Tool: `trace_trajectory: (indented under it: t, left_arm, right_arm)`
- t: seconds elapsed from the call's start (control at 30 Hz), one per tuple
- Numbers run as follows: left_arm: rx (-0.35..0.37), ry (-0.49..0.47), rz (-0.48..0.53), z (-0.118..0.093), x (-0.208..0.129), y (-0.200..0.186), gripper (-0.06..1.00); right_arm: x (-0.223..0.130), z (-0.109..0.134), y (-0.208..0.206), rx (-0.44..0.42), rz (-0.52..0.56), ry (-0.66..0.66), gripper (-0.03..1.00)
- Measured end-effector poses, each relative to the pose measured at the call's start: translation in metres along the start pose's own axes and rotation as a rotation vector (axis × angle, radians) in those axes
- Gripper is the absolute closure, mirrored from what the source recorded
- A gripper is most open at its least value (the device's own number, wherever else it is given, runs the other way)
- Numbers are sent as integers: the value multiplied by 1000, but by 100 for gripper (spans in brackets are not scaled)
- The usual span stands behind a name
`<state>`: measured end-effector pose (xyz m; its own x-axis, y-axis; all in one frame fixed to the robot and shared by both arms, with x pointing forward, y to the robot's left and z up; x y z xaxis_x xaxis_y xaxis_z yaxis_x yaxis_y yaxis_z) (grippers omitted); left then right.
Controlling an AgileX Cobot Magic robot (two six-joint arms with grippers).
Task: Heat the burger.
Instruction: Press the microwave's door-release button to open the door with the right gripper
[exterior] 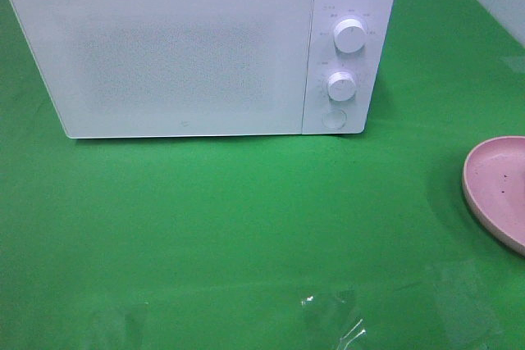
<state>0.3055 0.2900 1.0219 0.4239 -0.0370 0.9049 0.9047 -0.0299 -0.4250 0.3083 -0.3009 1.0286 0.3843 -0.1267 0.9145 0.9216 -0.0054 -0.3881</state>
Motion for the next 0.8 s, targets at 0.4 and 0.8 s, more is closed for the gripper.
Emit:
trace_trajectory:
  t: [0.4, 0.8]
  left_arm:
    - [0, 0, 0, 0, 0, 0, -4]
    - [0, 0, 0, 0, 0, 0, -4]
  right_arm:
    - [0, 0, 0, 0, 0, 0, 26]
    - [10, 1, -5, 3, -24, 0, 26]
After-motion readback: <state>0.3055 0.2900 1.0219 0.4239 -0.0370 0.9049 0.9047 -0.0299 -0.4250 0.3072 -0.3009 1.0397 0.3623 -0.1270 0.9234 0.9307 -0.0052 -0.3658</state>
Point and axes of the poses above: a point on each arm's last joint axis where the gripper is mounted, y pointing out along that axis toward the gripper, z along the wrist's bending axis when the last joint is at zero, x = y × z, the point moved 8 cm from there along y, pointing out along that axis toward the gripper, and after that the axes turned 5 degrees about y, right-handed, at the moved point
